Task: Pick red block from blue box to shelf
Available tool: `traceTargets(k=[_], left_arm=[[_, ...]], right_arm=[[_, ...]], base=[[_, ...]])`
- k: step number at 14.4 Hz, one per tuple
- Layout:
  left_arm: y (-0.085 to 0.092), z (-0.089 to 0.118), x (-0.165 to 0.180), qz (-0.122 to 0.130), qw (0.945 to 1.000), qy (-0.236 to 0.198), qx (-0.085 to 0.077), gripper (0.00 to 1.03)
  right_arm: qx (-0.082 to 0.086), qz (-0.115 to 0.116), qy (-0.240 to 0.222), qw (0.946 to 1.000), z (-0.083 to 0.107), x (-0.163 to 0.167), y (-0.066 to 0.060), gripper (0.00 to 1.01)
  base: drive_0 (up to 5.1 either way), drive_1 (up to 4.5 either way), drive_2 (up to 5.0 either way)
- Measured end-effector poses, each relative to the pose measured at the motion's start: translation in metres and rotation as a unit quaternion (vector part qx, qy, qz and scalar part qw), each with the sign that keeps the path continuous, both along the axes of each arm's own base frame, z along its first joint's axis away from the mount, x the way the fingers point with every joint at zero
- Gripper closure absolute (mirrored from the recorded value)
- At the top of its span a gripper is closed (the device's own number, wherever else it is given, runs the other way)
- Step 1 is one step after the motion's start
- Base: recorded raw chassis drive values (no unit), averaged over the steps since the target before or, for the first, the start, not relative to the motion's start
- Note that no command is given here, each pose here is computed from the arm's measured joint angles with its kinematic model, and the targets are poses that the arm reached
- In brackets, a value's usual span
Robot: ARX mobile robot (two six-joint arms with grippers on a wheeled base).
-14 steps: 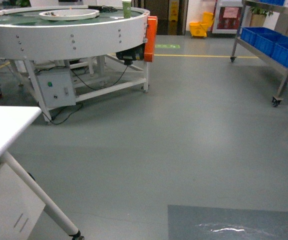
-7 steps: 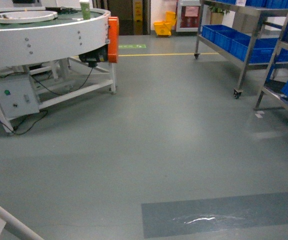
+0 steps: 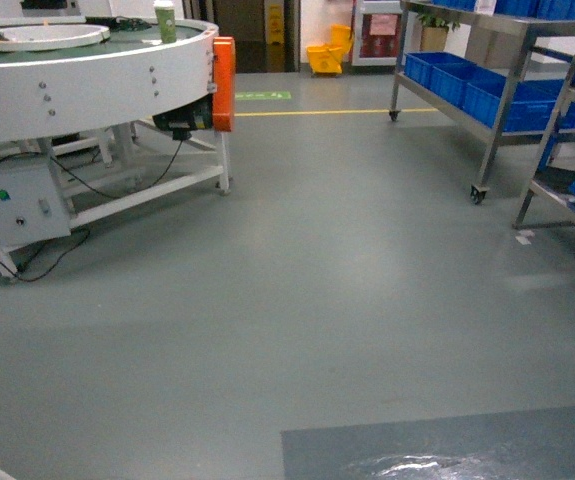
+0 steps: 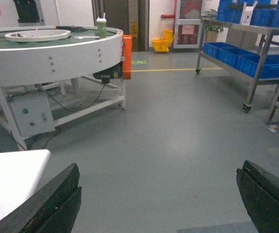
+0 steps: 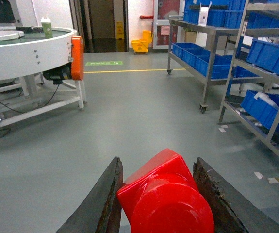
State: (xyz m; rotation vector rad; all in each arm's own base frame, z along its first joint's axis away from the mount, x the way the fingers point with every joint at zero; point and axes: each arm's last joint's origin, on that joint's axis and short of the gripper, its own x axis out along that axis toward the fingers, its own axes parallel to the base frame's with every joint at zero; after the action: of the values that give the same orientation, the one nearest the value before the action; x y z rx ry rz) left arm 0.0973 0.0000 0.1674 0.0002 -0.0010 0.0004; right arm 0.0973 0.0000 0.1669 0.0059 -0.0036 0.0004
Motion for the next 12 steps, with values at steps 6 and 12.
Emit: traceTargets(k=[6,12], left_arm=[[0.0000,0.0002,0.0000,0.000,1.0000,-0.001,0.000,0.05],[-0.0001,-0.0001,0.0000,-0.001,1.0000,0.001,0.000,0.05]], right_arm=[[0.000,0.000,0.000,1.0000,0.0001,0.0000,0.0000,0.65],[0.000,0.000,0.001,1.0000,-0.0001,0.0000,0.0000,0.65]], base=[[-0.1,4.26,-4.4],[0.5,4.79,-3.9]])
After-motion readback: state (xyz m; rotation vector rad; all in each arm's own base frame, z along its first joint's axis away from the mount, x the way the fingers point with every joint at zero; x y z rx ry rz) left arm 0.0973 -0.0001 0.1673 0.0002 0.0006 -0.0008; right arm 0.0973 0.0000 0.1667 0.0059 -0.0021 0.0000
